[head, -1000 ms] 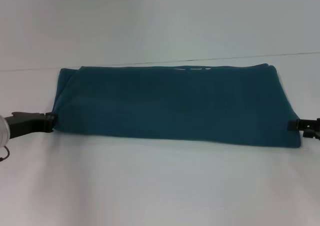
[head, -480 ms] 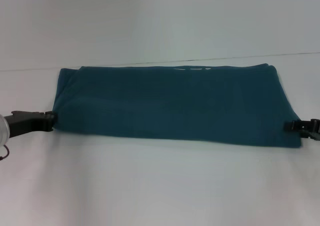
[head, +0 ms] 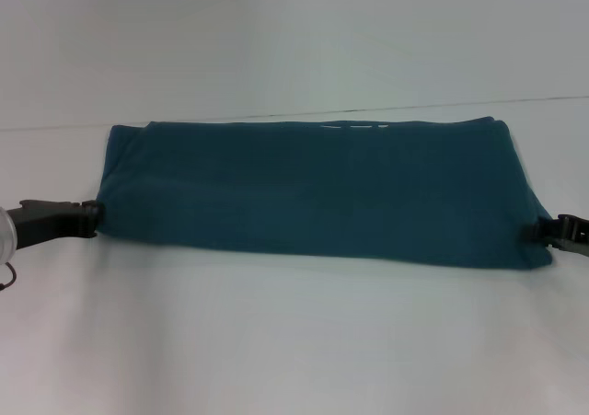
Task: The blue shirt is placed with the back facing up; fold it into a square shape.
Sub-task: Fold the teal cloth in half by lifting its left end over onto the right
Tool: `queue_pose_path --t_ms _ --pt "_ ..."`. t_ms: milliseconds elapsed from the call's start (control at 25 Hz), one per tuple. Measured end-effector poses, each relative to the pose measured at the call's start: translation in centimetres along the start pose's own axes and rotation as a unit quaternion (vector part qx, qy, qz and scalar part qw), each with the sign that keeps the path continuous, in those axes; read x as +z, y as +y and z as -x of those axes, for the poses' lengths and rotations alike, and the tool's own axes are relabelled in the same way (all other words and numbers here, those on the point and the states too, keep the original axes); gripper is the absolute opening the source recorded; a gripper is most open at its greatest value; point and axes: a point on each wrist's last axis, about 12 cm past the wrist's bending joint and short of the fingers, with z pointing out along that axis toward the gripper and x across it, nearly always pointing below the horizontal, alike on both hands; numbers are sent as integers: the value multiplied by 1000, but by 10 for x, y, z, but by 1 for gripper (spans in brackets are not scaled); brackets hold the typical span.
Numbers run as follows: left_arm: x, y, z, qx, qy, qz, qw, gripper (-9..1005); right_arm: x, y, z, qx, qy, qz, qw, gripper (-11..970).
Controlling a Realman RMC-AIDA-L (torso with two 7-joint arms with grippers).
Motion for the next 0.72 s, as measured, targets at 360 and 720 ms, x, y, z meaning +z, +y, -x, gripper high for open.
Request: queue_pose_path --t_ms 360,720 --pt "-1 1 1 -3 -1 0 1000 36 -3 -2 1 -4 -9 -2 1000 63" --pt "-20 2 -9 -27 9 -31 999 39 -5 -1 2 -22 -23 8 999 10"
